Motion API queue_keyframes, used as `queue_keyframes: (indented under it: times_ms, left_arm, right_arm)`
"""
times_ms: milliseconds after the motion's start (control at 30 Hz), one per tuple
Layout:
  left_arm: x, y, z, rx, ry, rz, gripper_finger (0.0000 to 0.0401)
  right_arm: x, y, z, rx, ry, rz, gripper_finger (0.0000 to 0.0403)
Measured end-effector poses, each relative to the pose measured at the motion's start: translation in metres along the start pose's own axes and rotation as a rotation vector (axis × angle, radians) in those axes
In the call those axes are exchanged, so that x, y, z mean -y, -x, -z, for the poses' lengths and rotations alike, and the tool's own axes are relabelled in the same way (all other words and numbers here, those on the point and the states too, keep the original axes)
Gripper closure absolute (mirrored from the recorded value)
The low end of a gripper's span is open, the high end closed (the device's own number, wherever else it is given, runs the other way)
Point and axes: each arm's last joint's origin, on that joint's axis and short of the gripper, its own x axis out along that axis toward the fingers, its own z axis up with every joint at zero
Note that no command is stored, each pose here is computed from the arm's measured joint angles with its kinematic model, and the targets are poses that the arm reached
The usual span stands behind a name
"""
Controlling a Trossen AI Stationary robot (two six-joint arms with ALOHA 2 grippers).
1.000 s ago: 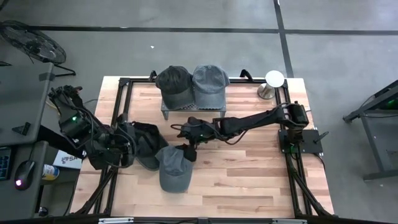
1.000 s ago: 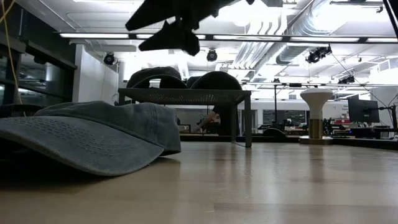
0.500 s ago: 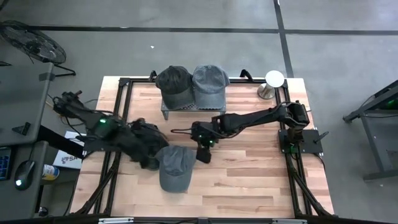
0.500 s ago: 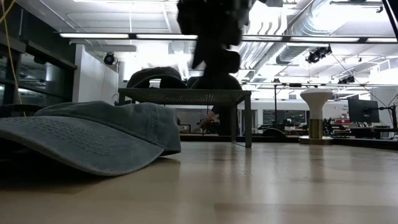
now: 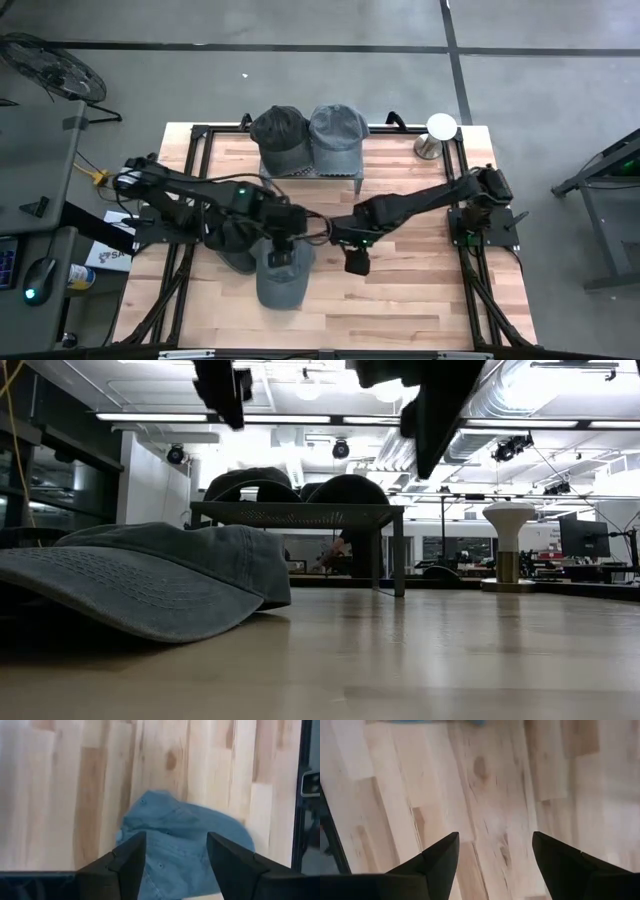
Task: Pick & Place hat
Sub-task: Stack the gray cap on top of the gray cap on the shelf
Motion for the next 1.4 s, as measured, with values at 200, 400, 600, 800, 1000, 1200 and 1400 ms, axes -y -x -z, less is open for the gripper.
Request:
queue_keyframes:
  times_ms: [200, 400, 600, 800, 1000, 1200, 1400]
  left_arm:
    - [-0.005, -0.035, -0.002, -0.14, -0.049, 0.004, 0.0161]
    - [-0.01, -0.056, 0.007, -0.312, -0.098, -0.075, 0.008]
    - [-0.028, -0.064, 0.008, -0.306, -0.117, -0.047, 0.0059]
    - [-0.063, -0.079, 0.019, -0.306, -0.063, 0.116, 0.0066]
    - [-0.093, -0.085, 0.023, -0.271, -0.032, 0.218, 0.0066]
    - [-0.103, -0.086, 0.023, -0.263, -0.037, 0.263, 0.0066]
    - [-0.099, -0.095, 0.024, -0.291, -0.061, 0.255, 0.0066]
  right_arm:
    - [-0.007, 0.025, 0.042, 0.076, -0.096, 0.065, 0.0158]
    - [-0.007, 0.038, 0.084, 0.177, -0.233, 0.04, 0.0158]
    - [-0.007, 0.037, 0.114, 0.183, -0.305, 0.003, 0.0158]
    - [-0.011, 0.035, 0.129, 0.156, -0.289, -0.002, 0.0158]
    - [-0.015, 0.034, 0.133, 0.146, -0.277, 0.0, 0.0158]
    - [-0.017, 0.034, 0.135, 0.156, -0.271, 0.006, 0.0158]
    - [-0.017, 0.034, 0.134, 0.163, -0.271, 0.012, 0.0158]
